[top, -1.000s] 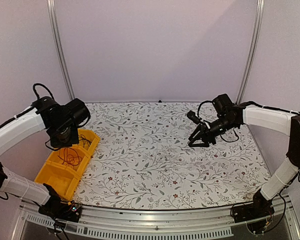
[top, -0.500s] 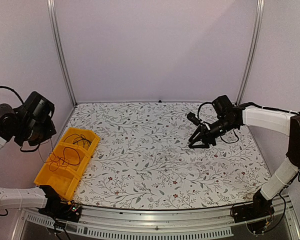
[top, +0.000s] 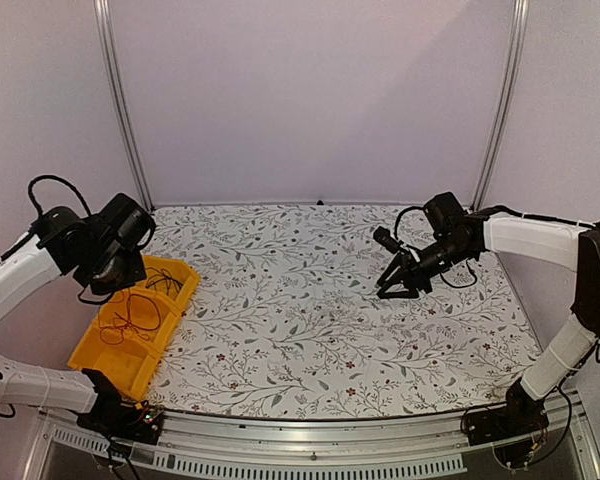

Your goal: Untangle the cables

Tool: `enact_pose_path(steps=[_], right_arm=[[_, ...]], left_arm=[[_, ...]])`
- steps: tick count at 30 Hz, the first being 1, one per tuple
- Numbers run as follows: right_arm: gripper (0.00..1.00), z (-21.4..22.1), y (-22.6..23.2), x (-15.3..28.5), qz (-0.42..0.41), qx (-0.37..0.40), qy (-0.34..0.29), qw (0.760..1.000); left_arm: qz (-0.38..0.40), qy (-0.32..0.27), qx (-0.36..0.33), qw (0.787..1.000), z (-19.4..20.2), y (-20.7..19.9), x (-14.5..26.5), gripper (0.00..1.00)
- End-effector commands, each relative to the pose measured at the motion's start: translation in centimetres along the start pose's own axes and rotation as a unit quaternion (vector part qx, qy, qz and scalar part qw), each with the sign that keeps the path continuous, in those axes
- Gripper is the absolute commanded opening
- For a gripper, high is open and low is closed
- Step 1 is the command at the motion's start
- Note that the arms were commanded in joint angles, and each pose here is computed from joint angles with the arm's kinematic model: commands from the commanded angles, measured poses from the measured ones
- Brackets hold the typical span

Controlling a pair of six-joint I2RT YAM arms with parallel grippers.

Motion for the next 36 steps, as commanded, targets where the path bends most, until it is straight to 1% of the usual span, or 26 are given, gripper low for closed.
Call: enact_pose_path(steps=[1,5,11,18,23,28,36], right_arm=[[0.48,0.3,0.3,0.0,0.005,0.010,0.002,1.000],[0.48,0.4,0.2,0.0,0.007,0.010,0.004,1.000],[0.48,0.7,0.1,-0.4,0.000,0.006,0.008,1.000],[0.48,0.9,0.1,-0.5,-0.006,0.003,0.010,1.000],[0.48,1.0,0.2,-0.5,-0.005,0.003,0.010,1.000],[0.48,1.1,0.2,-0.5,-0.004,0.003,0.011,1.000],[0.48,1.3,0.0,-0.7,-0.002,0.001,0.016,1.000]], left_arm=[[0.000,-0.011,0.001,1.000,-0.5,-0.9,-1.0,0.00],[-0.002,0.011,0.007,1.000,1.1,-0.4,-2.9,0.00],[-0.021,0.071,0.025,0.997,3.5,1.0,-5.5,0.00],[-0.025,0.116,0.024,0.993,4.6,0.4,-9.2,0.00],[-0.048,0.115,0.055,0.991,4.5,0.6,-11.1,0.00],[-0.052,0.085,0.078,0.992,3.8,0.8,-12.4,0.00],[-0.068,0.102,0.058,0.991,4.6,0.7,-15.4,0.00]])
Point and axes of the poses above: each gripper's point midway between its finger pads, its own x axis back along the fingers, its own y axis along the line the jaws close on, z = x × y, the point moved 9 cm from there along x, back along the fingers, and after that the axes turned 2 degrees about -x, right-handed, at the moved point
